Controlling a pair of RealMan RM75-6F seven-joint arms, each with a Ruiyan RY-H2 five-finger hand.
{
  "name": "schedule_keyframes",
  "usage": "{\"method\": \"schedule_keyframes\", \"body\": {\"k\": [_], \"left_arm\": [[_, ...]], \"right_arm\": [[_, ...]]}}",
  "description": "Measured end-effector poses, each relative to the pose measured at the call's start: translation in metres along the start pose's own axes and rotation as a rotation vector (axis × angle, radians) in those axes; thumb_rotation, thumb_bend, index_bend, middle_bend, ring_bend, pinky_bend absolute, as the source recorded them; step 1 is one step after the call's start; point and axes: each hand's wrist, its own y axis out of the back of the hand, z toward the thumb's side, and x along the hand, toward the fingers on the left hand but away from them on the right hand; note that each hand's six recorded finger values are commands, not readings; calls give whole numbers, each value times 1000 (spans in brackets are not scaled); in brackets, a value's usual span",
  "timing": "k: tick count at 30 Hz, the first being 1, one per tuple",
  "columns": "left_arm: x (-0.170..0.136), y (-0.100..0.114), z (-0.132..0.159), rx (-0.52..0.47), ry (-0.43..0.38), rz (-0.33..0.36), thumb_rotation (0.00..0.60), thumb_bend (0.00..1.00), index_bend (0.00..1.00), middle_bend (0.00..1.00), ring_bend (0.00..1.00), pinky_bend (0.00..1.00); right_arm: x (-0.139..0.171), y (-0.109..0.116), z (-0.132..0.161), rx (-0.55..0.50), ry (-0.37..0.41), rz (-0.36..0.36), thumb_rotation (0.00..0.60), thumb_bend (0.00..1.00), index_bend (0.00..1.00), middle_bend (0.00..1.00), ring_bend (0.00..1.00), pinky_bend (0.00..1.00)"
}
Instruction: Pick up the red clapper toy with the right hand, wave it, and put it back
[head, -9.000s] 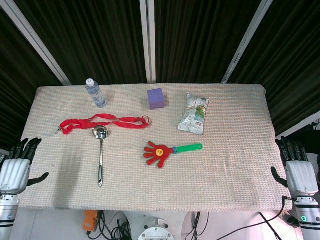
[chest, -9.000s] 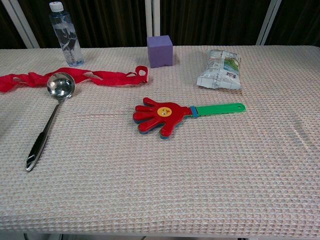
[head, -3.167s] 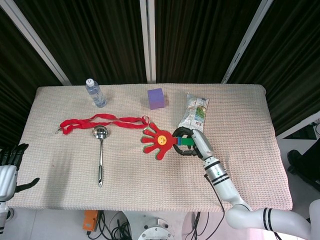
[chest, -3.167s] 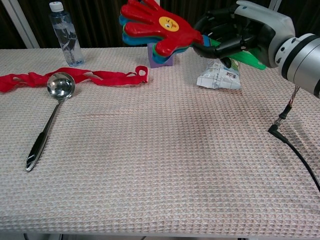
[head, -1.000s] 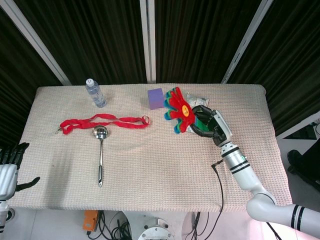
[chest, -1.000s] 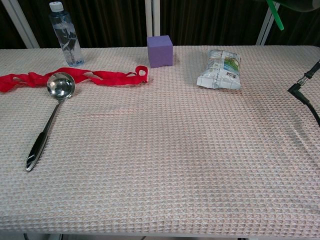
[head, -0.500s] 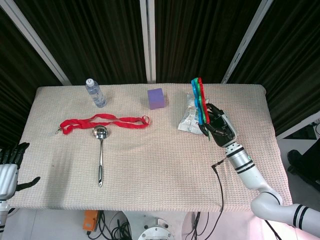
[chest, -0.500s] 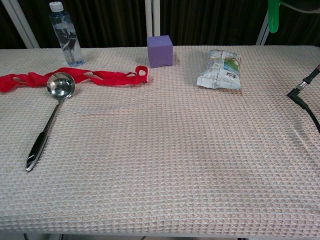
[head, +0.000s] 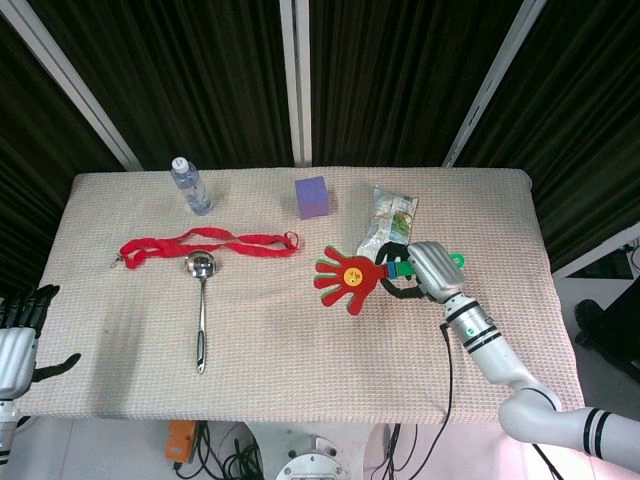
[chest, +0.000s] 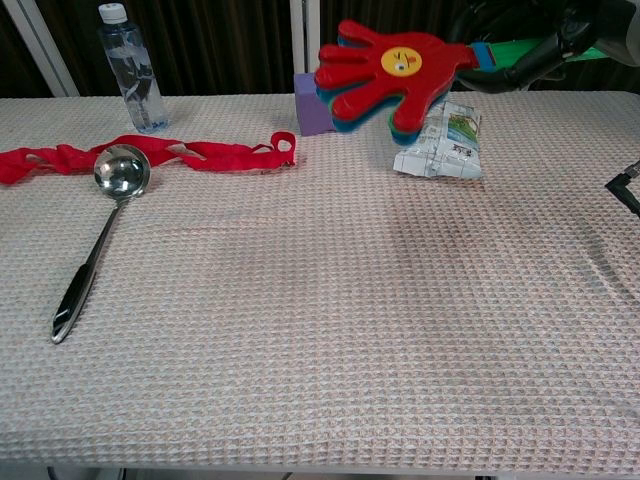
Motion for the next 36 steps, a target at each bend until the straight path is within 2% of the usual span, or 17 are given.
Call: {"method": "schedule_keyframes", "body": {"k": [3,6,8,11,14,17,20,24,27,31,34,36], "left_arm": [[0,0,1,1,-2,0,600,90,73,69,0,43],[0,0,1,2,-2,0,600,89,73,70,0,43],[0,1,0,2,-2,1,600,89,73,69,0,43],[0,1,1,2,-4,3,600,89,73,69,0,43],[0,1,1,2,-5,2,600,89,74,69,0,43],[0,0,1,2,-9,3,600,89,74,69,0,43],[0,1,2,2,-11,8,600,89,74,69,0,43],[0,1,3,0,-17,14,600,89,74,70,0,43],[0,1,4,1,-18,14,600,89,74,69,0,43],[0,1,4,2,-18,14,600,90,74,69,0,43],[0,0,3,3,-16,11,600,89,73,69,0,43],[1,0,2,1,-15,10,600,89,74,69,0,43]], "right_arm": [[1,-2,-2,141,-35,20,600,417,957,597,708,870],[2,-2,2,211,-34,19,600,410,956,602,708,870],[2,-1,6,214,-24,11,600,404,956,605,707,870],[4,3,13,151,-2,-12,600,404,956,597,707,870],[6,9,19,-2,26,-39,600,433,952,596,707,870],[9,17,23,-236,64,-64,600,441,938,599,707,870],[13,26,24,-543,114,-81,600,424,937,599,707,870],[18,39,23,-1013,194,-77,600,417,937,599,707,870],[21,44,21,-1293,238,-53,600,417,937,599,707,869],[22,46,19,-1524,271,-19,600,416,938,598,707,870],[21,45,19,-1603,282,3,600,415,937,598,707,870],[18,42,20,-1601,281,13,600,415,936,597,707,870]]}}
